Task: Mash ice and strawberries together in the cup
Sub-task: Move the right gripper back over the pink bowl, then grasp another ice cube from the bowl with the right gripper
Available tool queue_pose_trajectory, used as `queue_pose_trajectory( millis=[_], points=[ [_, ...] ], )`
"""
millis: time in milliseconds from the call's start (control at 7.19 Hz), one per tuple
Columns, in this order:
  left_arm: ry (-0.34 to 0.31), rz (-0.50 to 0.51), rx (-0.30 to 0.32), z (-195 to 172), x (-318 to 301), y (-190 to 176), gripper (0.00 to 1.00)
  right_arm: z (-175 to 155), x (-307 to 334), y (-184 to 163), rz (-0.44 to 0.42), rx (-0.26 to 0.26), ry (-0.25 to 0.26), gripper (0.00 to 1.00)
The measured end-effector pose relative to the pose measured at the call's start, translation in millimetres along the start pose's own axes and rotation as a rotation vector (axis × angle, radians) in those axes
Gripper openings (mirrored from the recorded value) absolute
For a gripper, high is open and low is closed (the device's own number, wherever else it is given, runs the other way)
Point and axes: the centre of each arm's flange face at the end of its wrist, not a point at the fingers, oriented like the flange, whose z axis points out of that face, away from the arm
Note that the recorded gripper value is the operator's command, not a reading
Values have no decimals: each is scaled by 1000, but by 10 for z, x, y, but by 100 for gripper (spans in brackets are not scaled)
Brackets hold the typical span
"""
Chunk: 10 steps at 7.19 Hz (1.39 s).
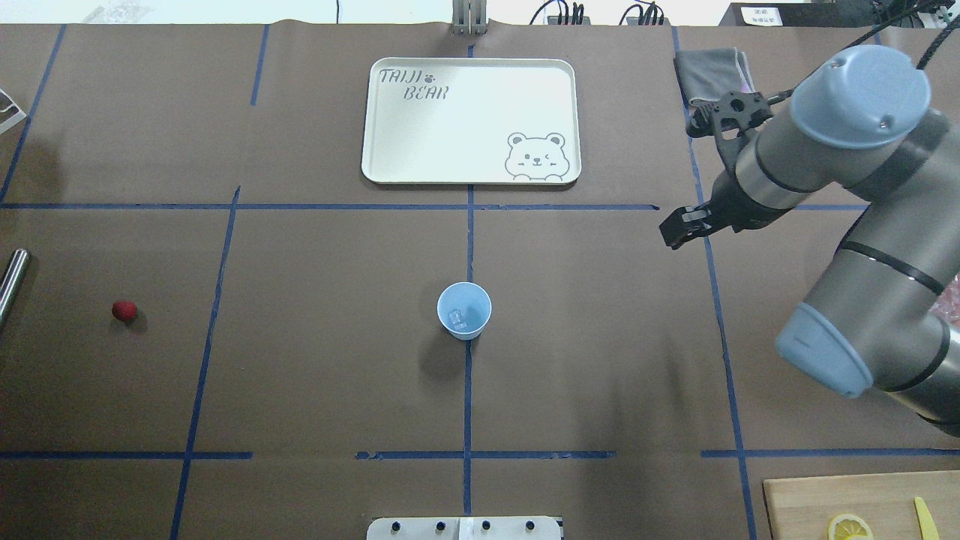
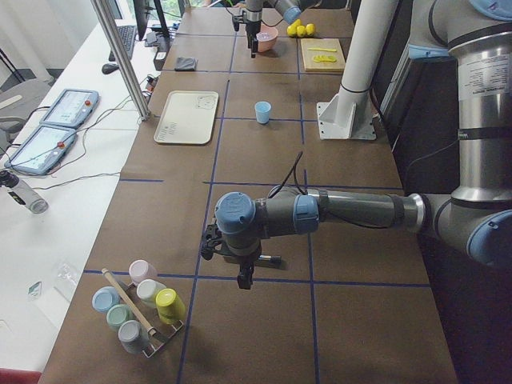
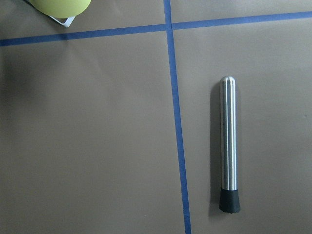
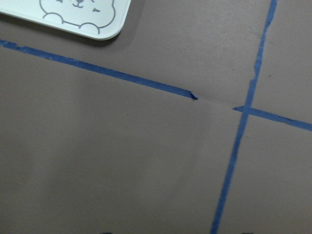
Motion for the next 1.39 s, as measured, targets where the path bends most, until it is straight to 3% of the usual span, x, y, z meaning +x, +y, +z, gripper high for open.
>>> queue_pose_trajectory(
  millis=[278,696,1113,1392],
  points=[
    [0,0,0,-1,1,-2,100,55,889,254,-43,3,-22,92],
    [0,0,0,1,2,1,100,106,2119,760,-81,-32,-5,90],
    [0,0,-1,4,1,2,100,287,2717,1015,-33,-39,-32,91],
    [0,0,-2,5,3,1,100,493,2900,1012,30,-14,-32,91]
  ],
)
